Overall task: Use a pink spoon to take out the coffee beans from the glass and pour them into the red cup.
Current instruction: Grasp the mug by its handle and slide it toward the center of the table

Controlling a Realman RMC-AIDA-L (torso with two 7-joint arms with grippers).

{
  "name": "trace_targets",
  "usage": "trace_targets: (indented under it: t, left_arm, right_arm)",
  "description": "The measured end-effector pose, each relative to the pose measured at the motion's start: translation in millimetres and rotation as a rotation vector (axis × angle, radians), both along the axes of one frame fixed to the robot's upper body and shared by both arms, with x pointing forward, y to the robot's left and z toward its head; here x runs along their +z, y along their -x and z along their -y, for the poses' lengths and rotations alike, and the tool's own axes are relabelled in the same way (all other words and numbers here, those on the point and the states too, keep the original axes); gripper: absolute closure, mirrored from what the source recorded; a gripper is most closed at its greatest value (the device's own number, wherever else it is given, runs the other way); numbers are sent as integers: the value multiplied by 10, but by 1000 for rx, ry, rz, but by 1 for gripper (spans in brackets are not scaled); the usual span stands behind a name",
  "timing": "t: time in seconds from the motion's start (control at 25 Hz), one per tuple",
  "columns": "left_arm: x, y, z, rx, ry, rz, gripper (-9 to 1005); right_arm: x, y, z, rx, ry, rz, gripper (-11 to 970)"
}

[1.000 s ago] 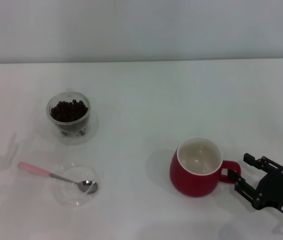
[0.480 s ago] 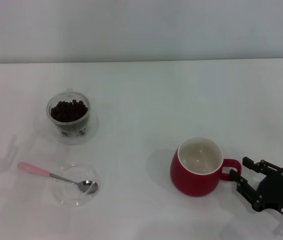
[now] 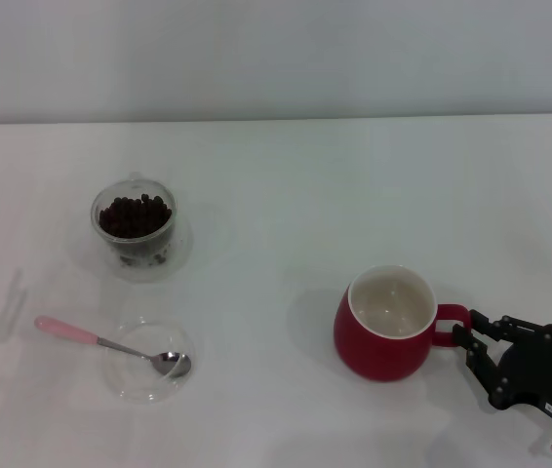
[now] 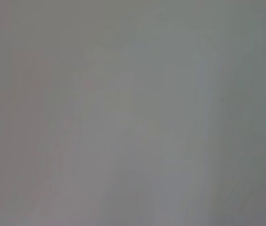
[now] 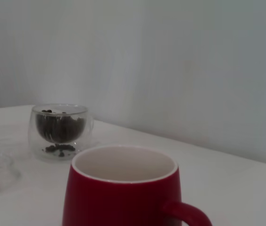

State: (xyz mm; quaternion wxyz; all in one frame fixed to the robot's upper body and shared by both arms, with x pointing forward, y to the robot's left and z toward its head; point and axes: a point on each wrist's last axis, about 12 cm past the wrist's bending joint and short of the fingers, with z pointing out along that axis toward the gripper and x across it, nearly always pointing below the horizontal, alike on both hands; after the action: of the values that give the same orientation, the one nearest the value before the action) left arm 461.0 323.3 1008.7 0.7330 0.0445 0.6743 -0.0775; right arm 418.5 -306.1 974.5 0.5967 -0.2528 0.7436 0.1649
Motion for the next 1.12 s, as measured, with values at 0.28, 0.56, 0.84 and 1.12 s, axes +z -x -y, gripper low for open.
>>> trace_targets:
  t: [0.28,0.56,0.84,1.12]
  left_arm:
    - [3,7,-20,6,-4,3,271]
    - [0,8,-23,8,-5,0,271]
    - [-7,5,-29,12,-6,-6,270]
    - [-1,-1,-36,13,-9,-4,270]
  right_arm:
    - [22,-34,-60,33,-3,14,729]
    - [38,-48,-139,78,-7,23,737]
    - [29,-69,-127,68,3,16,746]
    - [28,-99,-224,140,12,9,750]
